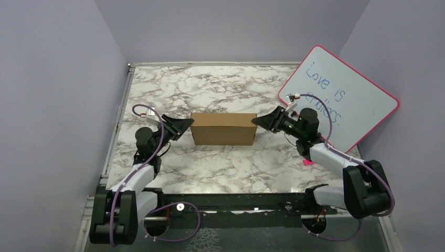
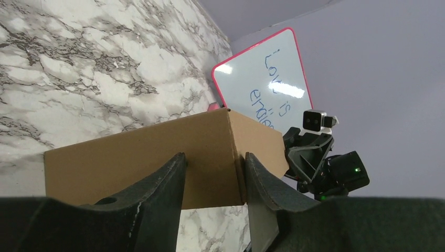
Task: Fold the paper box
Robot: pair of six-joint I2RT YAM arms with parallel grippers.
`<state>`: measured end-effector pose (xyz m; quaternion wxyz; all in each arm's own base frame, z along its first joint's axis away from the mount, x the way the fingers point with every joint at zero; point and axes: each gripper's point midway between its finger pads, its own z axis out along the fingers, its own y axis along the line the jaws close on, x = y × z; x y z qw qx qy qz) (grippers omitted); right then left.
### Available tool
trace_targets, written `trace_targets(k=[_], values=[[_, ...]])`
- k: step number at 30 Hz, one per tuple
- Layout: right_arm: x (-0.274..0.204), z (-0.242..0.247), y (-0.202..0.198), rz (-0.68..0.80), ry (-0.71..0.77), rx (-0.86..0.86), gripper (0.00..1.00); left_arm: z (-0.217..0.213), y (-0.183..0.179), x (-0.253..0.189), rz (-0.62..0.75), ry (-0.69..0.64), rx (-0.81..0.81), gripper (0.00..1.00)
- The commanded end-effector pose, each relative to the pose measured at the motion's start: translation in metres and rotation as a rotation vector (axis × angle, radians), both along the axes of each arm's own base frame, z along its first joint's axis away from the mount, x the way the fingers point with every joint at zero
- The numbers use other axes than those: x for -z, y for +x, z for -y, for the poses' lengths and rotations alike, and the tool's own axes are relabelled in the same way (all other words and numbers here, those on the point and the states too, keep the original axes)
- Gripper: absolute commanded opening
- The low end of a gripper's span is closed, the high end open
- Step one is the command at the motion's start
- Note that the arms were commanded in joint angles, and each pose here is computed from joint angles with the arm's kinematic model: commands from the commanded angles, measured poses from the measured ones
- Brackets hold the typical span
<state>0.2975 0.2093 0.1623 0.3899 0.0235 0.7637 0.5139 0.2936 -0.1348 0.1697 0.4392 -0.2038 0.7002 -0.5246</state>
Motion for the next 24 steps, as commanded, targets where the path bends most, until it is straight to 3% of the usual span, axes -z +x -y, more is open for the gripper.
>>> trace_targets(k=[1,5,12,17,20,24], values=[[0.130,0.021,-0.054,-0.342,-0.228,-0.076,0.18,-0.009,-0.032,0.109,-0.384,0.104,-0.014,0.00],[0.154,0.019,-0.060,-0.405,-0.245,-0.129,0.02,-0.013,-0.029,0.120,-0.380,0.173,-0.017,0.00],[0.148,0.026,-0.046,-0.370,-0.307,-0.087,0.01,-0.023,-0.040,0.152,-0.484,0.195,-0.084,0.00],[0.115,0.019,-0.035,-0.272,-0.283,-0.114,0.02,-0.028,-0.034,0.145,-0.437,0.223,-0.119,0.00],[0.084,0.007,-0.025,-0.199,-0.234,-0.161,0.10,-0.026,-0.023,0.123,-0.376,0.197,-0.127,0.01],[0.041,0.004,-0.004,-0.068,-0.254,-0.161,0.33,-0.029,0.001,0.075,-0.266,0.254,-0.131,0.19]])
